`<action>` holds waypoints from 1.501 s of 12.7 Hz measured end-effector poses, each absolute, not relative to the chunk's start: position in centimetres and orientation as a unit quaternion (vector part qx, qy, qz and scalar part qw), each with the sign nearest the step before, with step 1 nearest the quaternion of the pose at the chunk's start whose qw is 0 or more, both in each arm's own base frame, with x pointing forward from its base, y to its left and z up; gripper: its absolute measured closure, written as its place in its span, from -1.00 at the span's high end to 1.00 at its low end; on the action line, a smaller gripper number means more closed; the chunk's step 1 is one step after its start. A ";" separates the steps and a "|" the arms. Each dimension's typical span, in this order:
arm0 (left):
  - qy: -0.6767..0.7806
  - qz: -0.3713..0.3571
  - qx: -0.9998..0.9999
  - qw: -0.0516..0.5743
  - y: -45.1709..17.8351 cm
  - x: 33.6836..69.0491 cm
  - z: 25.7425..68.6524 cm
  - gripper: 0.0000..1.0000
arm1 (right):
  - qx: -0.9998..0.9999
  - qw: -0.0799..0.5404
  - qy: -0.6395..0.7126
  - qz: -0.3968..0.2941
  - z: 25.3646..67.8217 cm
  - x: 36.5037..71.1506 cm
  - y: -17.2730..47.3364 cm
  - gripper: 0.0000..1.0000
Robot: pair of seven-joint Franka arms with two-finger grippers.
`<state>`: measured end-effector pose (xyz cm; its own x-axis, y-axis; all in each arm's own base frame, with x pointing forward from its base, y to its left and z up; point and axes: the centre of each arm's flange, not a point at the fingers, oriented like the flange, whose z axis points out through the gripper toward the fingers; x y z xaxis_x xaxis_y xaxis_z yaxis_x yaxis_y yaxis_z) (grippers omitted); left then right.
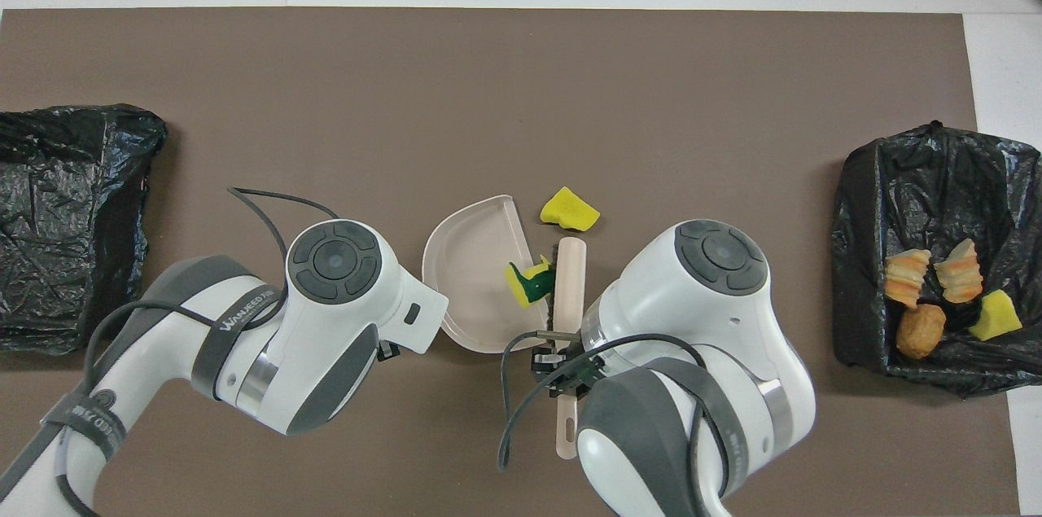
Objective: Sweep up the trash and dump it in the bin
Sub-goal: 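Sweep the sponge pieces toward the dustpan with the right gripper's brush, then sweep the bread and sponge into the dustpan with the right gripper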
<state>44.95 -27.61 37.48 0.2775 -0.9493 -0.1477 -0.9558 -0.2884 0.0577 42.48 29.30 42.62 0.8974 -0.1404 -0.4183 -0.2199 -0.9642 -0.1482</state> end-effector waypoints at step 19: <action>0.589 0.066 -0.805 0.022 -27.7 45.1 37.4 -0.37 | -0.939 0.066 0.298 0.161 34.2 37.2 26.8 -0.50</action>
